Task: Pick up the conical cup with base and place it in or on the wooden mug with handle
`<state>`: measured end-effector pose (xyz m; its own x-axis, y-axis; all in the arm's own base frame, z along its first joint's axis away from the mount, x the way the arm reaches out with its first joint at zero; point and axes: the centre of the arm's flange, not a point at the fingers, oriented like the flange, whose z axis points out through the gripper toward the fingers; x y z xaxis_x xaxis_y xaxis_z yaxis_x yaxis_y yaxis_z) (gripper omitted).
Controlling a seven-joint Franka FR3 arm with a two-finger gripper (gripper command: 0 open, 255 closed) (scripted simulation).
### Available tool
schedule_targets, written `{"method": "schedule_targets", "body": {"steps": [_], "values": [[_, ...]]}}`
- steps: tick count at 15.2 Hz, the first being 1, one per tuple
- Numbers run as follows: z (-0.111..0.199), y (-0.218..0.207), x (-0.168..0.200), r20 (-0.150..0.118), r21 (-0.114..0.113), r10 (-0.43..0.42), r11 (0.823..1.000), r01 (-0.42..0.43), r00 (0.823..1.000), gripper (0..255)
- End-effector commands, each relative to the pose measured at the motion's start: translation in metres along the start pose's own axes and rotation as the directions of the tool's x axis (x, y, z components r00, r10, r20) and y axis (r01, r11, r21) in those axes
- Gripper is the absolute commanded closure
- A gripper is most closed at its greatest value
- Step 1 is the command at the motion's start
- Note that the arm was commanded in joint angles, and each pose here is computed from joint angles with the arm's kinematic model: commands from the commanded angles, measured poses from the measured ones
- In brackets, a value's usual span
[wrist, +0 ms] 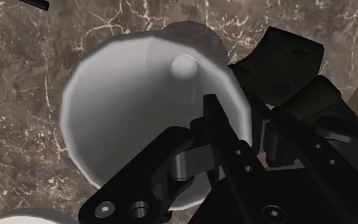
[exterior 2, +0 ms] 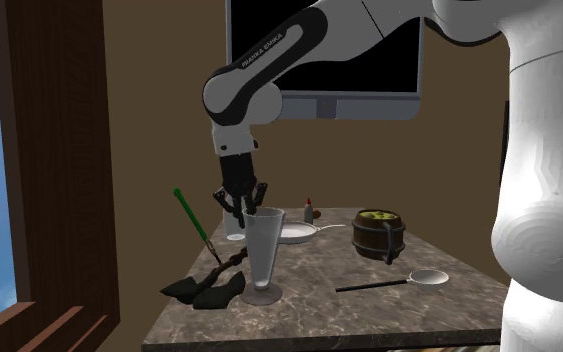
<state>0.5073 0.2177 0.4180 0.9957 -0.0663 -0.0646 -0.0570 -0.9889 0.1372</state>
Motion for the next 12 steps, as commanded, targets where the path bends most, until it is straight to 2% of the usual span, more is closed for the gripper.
{"method": "schedule_targets", "body": {"steps": [1, 7, 12], "values": [[0.000, 0.000, 0.000, 0.001, 0.000, 0.000, 1.000, 0.000, 1.000, 255], [0.000, 0.000, 0.000, 0.001, 0.000, 0.000, 1.000, 0.000, 1.000, 255], [-0.026, 0.004, -0.002, 0.001, 0.000, 0.000, 1.000, 0.000, 1.000, 255]]}}
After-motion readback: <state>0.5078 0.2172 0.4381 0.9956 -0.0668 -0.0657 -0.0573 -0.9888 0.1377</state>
